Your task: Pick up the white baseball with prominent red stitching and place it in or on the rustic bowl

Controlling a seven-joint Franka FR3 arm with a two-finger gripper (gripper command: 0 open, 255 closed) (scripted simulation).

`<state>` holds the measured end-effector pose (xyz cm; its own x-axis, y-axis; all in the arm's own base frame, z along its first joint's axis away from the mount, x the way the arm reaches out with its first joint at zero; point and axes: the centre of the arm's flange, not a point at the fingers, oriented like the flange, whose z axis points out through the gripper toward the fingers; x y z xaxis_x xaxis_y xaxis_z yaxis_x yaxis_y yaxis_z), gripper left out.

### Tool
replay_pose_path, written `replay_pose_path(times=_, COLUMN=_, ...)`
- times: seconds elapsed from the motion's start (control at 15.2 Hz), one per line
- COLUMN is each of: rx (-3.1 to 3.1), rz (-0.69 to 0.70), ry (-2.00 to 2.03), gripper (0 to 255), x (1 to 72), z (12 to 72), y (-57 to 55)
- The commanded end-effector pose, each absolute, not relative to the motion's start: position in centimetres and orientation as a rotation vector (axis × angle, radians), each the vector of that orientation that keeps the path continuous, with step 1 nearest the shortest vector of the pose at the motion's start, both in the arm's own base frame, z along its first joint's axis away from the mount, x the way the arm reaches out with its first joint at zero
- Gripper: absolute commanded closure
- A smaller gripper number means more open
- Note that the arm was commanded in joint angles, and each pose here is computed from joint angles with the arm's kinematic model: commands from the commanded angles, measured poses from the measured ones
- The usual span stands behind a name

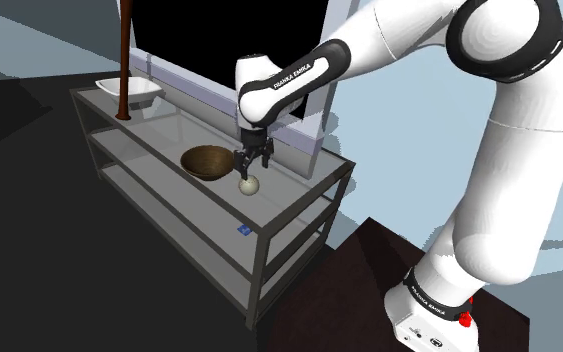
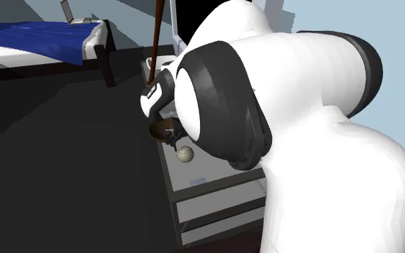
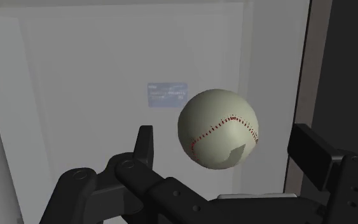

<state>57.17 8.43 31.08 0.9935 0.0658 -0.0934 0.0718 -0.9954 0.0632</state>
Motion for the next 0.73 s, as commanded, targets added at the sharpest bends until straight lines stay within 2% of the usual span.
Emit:
replay_pose_path(times=0.0, rx=3.068, rz=-0.145, ry=0.109, gripper=0, x=57.7, z=29.6, y=8.6)
replay_pose_path(times=0.66, rx=3.068, rz=-0.145, ry=0.109, gripper=0, x=57.4, z=26.2, y=8.4)
